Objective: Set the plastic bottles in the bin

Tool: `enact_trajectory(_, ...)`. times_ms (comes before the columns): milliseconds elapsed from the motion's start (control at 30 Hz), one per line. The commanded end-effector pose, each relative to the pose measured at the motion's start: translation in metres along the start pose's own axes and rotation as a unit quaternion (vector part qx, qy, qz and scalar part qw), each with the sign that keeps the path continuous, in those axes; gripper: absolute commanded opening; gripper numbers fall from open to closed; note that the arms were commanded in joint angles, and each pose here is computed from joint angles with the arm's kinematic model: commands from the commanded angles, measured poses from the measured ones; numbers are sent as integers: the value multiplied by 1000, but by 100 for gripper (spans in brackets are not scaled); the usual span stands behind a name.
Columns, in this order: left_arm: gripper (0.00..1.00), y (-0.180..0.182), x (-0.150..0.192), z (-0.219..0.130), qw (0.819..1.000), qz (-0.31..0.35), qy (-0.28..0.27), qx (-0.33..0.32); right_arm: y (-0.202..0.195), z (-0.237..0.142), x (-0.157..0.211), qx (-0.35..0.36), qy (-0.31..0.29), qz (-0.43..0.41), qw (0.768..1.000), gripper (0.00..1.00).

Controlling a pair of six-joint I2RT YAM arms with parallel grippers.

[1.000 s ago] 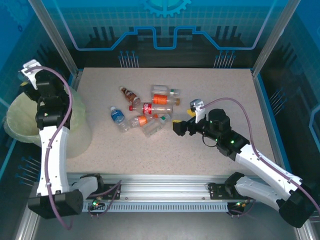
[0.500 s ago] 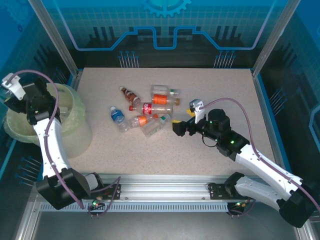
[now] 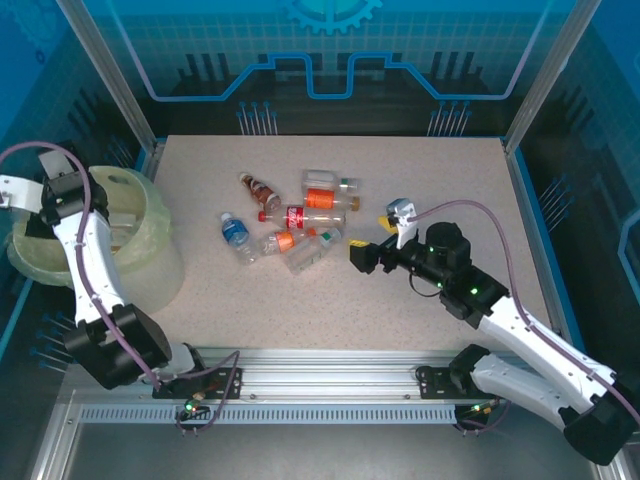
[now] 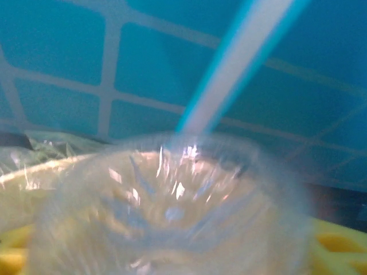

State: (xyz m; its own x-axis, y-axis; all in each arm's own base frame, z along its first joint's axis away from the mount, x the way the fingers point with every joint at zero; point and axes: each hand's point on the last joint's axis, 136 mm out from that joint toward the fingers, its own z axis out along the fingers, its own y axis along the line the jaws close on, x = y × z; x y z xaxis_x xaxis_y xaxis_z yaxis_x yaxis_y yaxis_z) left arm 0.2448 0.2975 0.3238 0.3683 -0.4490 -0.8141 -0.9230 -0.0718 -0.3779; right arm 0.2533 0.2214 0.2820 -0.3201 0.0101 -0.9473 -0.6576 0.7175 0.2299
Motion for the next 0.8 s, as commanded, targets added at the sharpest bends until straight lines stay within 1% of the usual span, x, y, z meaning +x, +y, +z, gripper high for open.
enact_trajectory(0, 86, 12, 1, 1, 998, -52, 13, -29, -1, -6, -1, 12, -14, -9, 1000, 100)
enact_trajectory(100, 95, 4, 6, -2, 998, -56, 31, 1, -2, -7, -1, 13, -13, -9, 1000, 100)
enact_trajectory(167, 98, 1, 5, -8, 997, -65, 39, 19, -1, -7, -1, 13, -12, -8, 1000, 100)
enact_trajectory(333, 99, -5, -4, -25, 994, -76, 48, 61, -1, -4, 1, 10, -9, -4, 1000, 100)
enact_trajectory(467, 99, -21, -5, -46, 989, -50, 63, 120, -1, 1, 6, 8, 3, 2, 1000, 100)
enact_trajectory(633, 99, -48, -2, -93, 975, -1, 67, 211, 0, 6, 8, 3, 13, 16, 1000, 100)
enact_trajectory(700, 99, -60, 3, -116, 964, 27, 73, 255, 0, 7, 9, 3, 17, 19, 1000, 100)
enact_trajectory(767, 99, -71, 12, -139, 948, 53, 92, 299, -1, 8, 11, 5, 19, 21, 1000, 100)
